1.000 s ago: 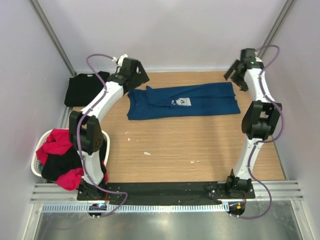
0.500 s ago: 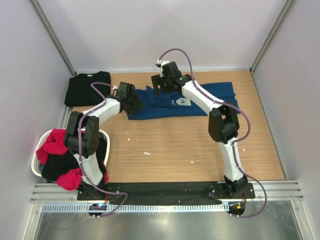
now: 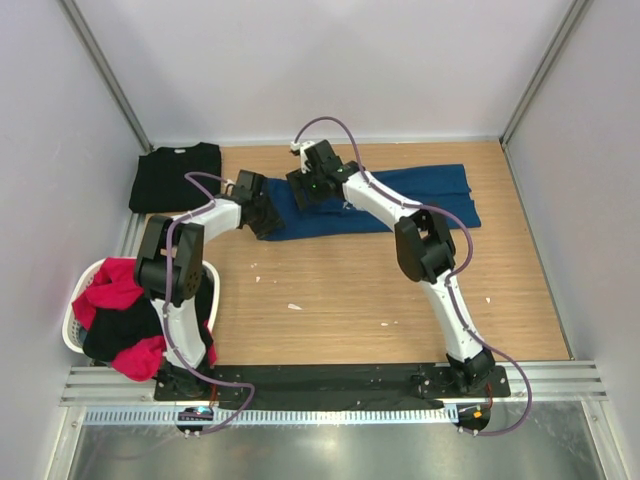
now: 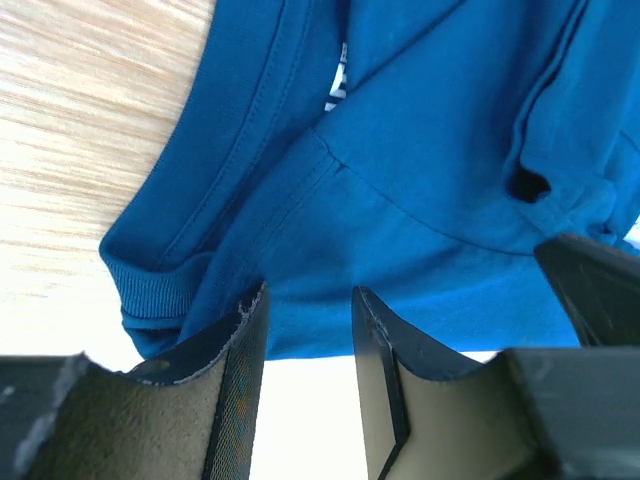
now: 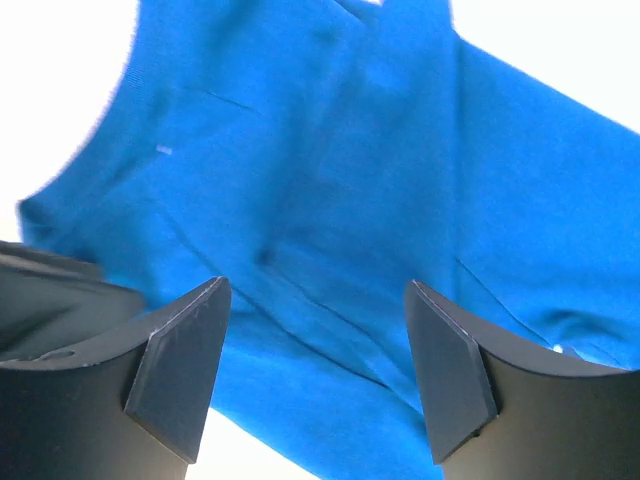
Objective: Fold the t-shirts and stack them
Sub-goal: Fold the tshirt
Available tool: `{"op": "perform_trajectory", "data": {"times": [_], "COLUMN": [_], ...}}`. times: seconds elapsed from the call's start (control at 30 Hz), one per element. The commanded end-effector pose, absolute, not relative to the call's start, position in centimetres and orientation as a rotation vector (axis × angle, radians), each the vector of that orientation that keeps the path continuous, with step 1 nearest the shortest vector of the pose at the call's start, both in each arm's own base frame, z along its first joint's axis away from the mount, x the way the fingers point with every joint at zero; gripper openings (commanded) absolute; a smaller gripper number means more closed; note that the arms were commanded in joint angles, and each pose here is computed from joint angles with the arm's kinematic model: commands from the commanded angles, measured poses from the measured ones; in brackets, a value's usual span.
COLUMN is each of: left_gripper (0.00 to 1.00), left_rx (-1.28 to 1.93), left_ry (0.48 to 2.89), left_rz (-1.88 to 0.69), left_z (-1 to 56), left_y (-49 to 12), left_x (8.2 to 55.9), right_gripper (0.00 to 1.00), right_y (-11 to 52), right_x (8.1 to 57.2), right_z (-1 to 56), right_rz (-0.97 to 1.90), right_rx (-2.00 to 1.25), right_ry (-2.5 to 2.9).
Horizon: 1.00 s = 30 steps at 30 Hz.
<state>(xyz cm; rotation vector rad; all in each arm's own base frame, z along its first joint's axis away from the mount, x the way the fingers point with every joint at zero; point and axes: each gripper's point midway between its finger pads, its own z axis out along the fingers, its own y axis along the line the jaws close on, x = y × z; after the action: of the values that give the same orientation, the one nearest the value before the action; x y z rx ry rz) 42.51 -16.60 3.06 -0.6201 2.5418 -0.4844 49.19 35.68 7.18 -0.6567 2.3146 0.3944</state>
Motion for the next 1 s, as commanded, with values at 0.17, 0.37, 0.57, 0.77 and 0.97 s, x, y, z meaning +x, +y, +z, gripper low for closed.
{"op": "perform_trajectory", "data": {"times": [0.17,0.37,0.57,0.77,0.97], "left_gripper": [0.38,0.38,0.37,0.36,0.35], "left_rx": [-0.641,-0.660,-0.653,-0.656,-0.660], "left_ry": [2.583,2.621,2.641,2.656,2.666], "left_rz": [-0.469,-0.466,-0.464,-0.449,-0.439], "left_z": [1.5,0.8,0.8,0.6,0.5], "left_y": [-15.7,-15.7,-15.6,-15.2,-14.9], "left_x": [42.5,41.8,41.3,41.0,40.7], "right_gripper": [0.75,0.65,0.60,0.33,0.04], "right_y": [38.3,37.5,37.8,36.8,34.7], "right_x": [50.3,50.4,50.7,51.6,53.6], "right_z": [9.8,8.3,7.1,6.6,8.4], "right_rz": [0.425,0.357,0.352,0.271,0.126], "right_rx": [-0.718,-0.744,-0.743,-0.727,-0.648], "right_ry": [2.190,2.207,2.215,2.213,2.168]}}
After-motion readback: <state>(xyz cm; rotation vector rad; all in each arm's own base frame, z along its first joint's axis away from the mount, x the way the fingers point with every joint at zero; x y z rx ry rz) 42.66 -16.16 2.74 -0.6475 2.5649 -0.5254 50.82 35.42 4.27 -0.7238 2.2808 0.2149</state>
